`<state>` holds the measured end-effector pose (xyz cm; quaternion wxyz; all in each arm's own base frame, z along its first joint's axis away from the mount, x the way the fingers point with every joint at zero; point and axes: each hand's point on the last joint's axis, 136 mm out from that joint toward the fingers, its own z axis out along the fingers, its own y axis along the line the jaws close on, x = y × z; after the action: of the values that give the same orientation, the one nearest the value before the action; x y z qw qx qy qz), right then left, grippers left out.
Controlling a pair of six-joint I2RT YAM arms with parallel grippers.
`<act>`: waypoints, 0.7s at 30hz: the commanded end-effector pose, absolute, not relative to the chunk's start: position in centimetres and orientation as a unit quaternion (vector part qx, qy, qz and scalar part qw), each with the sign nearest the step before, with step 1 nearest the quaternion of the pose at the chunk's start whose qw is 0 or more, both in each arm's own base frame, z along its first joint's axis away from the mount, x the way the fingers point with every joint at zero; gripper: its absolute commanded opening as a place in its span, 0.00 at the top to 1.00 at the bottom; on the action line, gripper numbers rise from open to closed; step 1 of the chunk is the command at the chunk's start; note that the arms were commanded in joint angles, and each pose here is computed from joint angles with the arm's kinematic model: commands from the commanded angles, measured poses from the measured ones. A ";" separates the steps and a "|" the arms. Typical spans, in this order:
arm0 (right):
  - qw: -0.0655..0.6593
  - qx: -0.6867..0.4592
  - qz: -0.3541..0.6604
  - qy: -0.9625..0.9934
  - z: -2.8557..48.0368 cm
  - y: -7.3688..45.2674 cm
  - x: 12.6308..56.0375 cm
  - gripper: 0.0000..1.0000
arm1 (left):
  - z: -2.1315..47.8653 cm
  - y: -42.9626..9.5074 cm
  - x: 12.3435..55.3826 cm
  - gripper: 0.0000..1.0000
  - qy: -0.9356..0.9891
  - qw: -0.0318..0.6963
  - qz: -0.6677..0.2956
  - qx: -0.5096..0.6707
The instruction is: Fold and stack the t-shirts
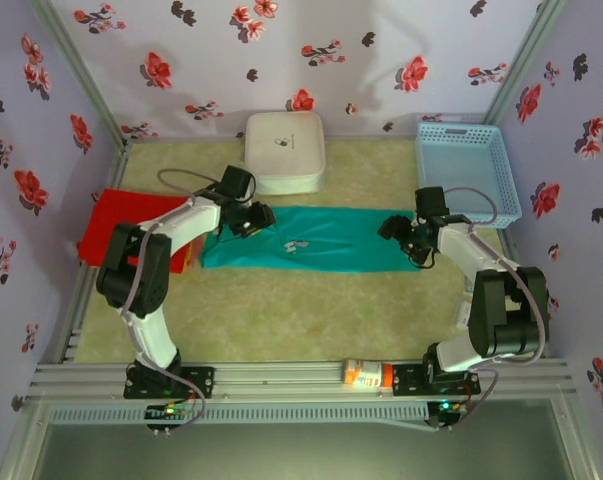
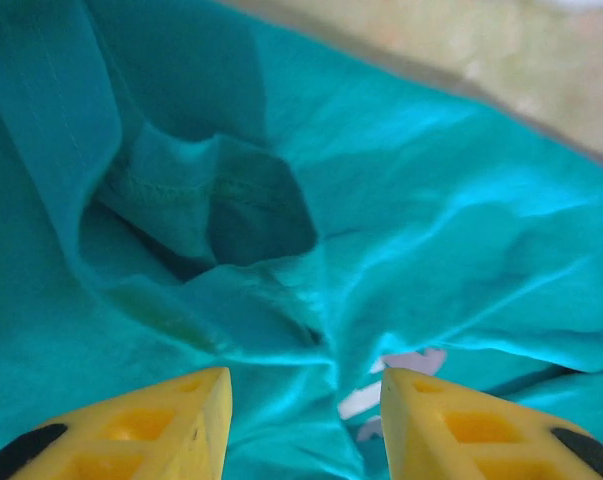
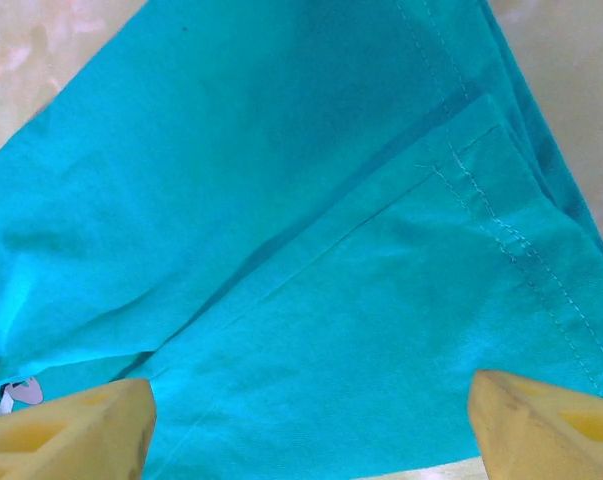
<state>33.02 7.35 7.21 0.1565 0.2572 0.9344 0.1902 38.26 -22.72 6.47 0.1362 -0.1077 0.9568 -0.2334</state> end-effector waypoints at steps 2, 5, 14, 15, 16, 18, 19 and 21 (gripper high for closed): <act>0.148 0.246 0.182 0.940 7.1 7.3 31.8 0.18 | 5.4 -24.1 40.4 0.58 0.956 0.136 -0.237 -0.109; 0.149 0.244 0.178 0.942 7.2 7.2 31.7 0.18 | 4.8 -24.6 41.9 0.59 0.955 0.143 -0.238 -0.108; 0.168 0.222 0.156 0.948 9.0 6.8 34.5 0.18 | 6.1 -23.6 41.5 0.61 0.961 0.157 -0.212 -0.089; 0.169 0.217 0.148 0.950 9.1 6.7 35.1 0.18 | 6.6 -23.1 41.0 0.61 0.962 0.160 -0.204 -0.087; 0.173 0.211 0.142 0.952 9.4 6.6 35.8 0.18 | 7.1 -22.7 40.6 0.61 0.962 0.165 -0.199 -0.085; 0.178 0.200 0.129 0.955 9.6 6.5 37.1 0.19 | 8.1 -22.0 39.6 0.60 0.962 0.172 -0.194 -0.082; 0.175 0.195 0.124 0.957 9.4 6.6 37.9 0.20 | 8.4 -21.5 39.0 0.60 0.962 0.175 -0.191 -0.082; 0.167 0.178 0.121 0.962 8.9 7.3 39.1 0.25 | 8.2 -20.8 37.4 0.59 0.963 0.177 -0.185 -0.085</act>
<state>38.36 7.11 9.83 0.1832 0.2104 0.9481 0.1523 39.33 -22.23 7.34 0.1653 -0.0947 0.9592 -0.2088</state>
